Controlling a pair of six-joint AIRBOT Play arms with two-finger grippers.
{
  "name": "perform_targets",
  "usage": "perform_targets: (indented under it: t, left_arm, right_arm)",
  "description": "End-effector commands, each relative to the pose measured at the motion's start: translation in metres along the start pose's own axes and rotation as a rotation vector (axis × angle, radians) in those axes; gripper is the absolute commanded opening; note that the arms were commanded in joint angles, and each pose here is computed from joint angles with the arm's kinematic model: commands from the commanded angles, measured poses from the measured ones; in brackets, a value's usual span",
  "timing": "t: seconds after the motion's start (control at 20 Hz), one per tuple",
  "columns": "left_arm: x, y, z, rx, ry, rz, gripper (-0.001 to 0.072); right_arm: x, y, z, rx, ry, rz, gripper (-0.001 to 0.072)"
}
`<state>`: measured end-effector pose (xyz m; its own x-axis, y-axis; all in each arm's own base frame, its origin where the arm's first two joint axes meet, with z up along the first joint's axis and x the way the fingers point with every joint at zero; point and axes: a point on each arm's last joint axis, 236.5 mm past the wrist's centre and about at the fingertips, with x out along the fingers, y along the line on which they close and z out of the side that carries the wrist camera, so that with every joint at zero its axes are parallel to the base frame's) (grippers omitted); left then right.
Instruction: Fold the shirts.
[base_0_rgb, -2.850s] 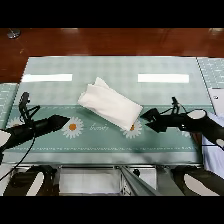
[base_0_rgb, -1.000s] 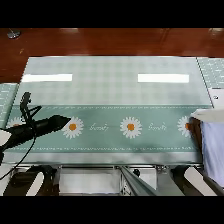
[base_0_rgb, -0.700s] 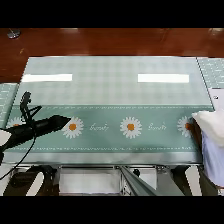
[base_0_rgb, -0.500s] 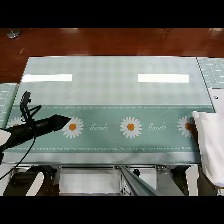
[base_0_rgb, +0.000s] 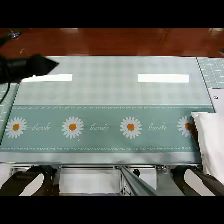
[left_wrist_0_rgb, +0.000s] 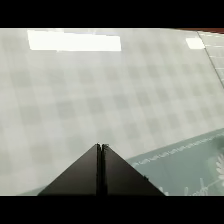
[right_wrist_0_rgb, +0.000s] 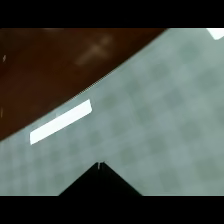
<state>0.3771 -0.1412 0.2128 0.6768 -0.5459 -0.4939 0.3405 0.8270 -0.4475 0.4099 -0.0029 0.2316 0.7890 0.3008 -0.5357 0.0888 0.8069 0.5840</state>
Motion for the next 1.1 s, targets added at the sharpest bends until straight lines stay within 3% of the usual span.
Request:
perform_targets:
  t: [0.0,0.15,0.3,1.05]
  left_arm:
    - [0.031,0.018,0.015,0.111,0.095,0.186,0.0025]
    - [0.060,0.068,-0.078,0.045,0.367,0.321,0.0025]
    - [0.070,0.104,-0.141,-0.045,0.485,0.382,0.0026]
    - [0.068,0.106,-0.146,-0.054,0.503,0.387,0.0027]
  right_arm:
    - [0.100,0.062,-0.090,-0.337,0.272,-0.010,0.0026]
    - [0.146,-0.030,-0.190,-0.448,0.599,-0.324,0.0025]
    - [0.150,-0.086,-0.228,-0.432,0.753,-0.472,0.0026]
    - [0.158,-0.077,-0.226,-0.366,0.708,-0.452,0.0025]
